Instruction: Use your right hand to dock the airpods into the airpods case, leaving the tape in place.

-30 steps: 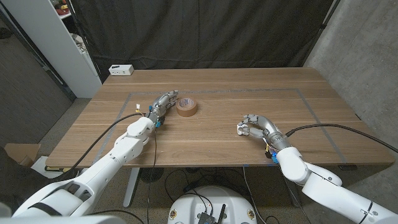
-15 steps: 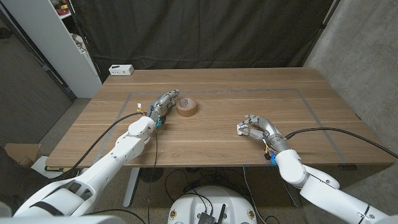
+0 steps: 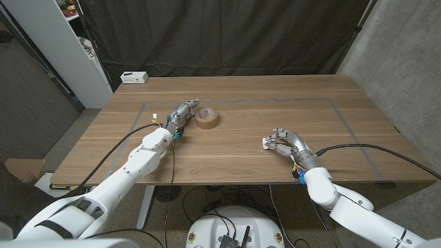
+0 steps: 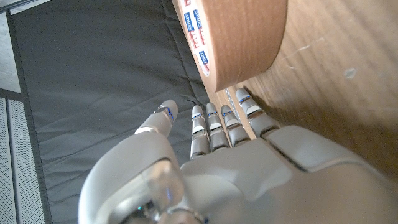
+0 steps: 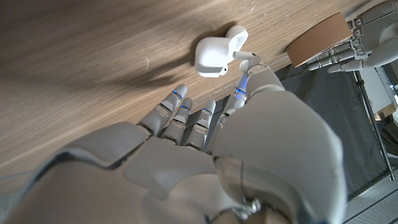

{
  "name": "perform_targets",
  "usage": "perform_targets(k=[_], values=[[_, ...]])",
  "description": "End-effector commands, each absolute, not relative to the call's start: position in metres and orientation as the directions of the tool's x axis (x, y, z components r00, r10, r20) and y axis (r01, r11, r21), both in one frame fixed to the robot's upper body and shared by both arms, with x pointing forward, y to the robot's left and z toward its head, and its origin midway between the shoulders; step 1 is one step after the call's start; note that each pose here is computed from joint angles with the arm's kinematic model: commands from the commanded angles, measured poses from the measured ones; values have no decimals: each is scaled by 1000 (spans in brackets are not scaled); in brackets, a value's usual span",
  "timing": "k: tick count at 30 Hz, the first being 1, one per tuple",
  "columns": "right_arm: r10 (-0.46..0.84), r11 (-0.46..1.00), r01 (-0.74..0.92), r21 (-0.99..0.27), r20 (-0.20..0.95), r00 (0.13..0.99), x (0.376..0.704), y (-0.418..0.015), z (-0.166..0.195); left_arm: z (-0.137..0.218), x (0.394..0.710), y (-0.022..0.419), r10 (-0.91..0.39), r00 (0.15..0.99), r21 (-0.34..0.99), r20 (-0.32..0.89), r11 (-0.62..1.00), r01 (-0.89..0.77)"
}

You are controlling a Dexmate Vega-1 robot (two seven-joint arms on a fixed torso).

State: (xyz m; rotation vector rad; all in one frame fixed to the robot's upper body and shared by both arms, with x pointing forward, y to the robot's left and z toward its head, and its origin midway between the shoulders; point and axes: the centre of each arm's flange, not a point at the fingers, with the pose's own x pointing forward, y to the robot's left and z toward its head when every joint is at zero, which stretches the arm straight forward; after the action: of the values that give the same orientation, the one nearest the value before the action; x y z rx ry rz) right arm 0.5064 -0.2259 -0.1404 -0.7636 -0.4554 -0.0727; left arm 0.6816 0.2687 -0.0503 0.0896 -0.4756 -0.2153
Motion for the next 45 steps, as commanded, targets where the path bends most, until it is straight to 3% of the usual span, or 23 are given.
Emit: perform_targets(k=[1,45], values=[[72,727,235,-646,412,909,508,-226,-148,-48,686,269,-237,866,139,440,971,195],[60,733,262,-627,443,894,496,-240,-153,-48,683,257,-242,865,149,440,969,196]])
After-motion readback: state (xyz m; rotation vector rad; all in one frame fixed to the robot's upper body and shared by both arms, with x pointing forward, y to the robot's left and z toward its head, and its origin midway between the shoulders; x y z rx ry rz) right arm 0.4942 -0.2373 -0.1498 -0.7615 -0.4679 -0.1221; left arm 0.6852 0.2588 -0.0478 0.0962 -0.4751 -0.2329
